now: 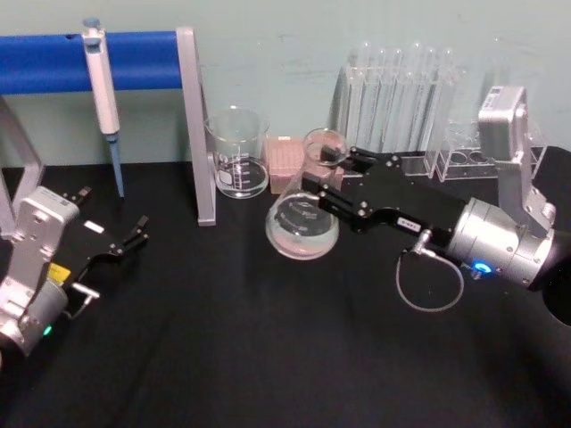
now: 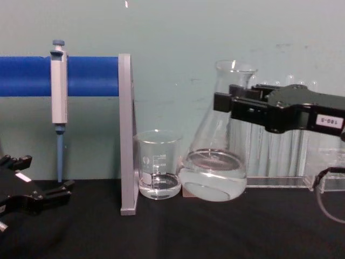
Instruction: Grasp the erlenmeyer flask with one hand, shake it three times, then place it back.
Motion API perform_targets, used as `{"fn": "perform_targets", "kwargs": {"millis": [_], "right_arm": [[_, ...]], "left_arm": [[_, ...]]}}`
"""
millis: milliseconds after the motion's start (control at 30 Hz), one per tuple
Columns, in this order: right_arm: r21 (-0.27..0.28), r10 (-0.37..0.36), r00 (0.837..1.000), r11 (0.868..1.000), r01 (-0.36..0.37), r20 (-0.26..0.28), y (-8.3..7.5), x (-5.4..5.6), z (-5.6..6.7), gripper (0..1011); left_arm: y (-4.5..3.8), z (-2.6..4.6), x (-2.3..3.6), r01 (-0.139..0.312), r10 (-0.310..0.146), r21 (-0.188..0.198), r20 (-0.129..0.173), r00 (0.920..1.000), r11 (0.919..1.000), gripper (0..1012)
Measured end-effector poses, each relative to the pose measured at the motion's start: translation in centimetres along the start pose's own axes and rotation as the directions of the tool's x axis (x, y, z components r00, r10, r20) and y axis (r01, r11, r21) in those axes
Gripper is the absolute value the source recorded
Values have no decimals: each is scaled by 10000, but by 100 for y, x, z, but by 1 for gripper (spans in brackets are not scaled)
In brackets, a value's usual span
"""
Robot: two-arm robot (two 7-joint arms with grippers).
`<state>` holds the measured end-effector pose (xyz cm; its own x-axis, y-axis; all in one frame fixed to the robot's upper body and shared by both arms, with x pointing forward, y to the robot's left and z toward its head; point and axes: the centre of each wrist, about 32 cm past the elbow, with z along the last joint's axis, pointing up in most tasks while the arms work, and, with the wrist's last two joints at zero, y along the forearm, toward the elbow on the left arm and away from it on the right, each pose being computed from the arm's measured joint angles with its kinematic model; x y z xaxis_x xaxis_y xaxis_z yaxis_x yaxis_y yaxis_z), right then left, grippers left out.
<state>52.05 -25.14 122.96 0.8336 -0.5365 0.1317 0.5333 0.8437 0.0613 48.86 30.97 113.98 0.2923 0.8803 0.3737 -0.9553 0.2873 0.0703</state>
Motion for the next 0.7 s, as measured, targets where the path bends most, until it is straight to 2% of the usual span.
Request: {"fn": "perform_targets", "kwargs": {"millis": [167, 333, 500, 700], "right_arm": [[12, 326, 9994, 9995, -326, -87, 50, -17, -6, 453], [9, 252, 9996, 9997, -252, -137, 47, -9, -17, 453], [1, -190, 9998, 9998, 190, -107, 3, 30, -21, 456], [-111, -1302, 9915, 9914, 1302, 4, -163, 139, -28, 456]], "left_arm": [[0, 0, 0, 0, 0, -1, 0, 10000, 10000, 1001], [0, 0, 0, 0, 0, -1, 0, 10000, 10000, 1001], [0, 0, 0, 0, 0, -1, 0, 10000, 10000, 1000], [0, 0, 0, 0, 0, 0, 0, 10000, 10000, 1001]]}}
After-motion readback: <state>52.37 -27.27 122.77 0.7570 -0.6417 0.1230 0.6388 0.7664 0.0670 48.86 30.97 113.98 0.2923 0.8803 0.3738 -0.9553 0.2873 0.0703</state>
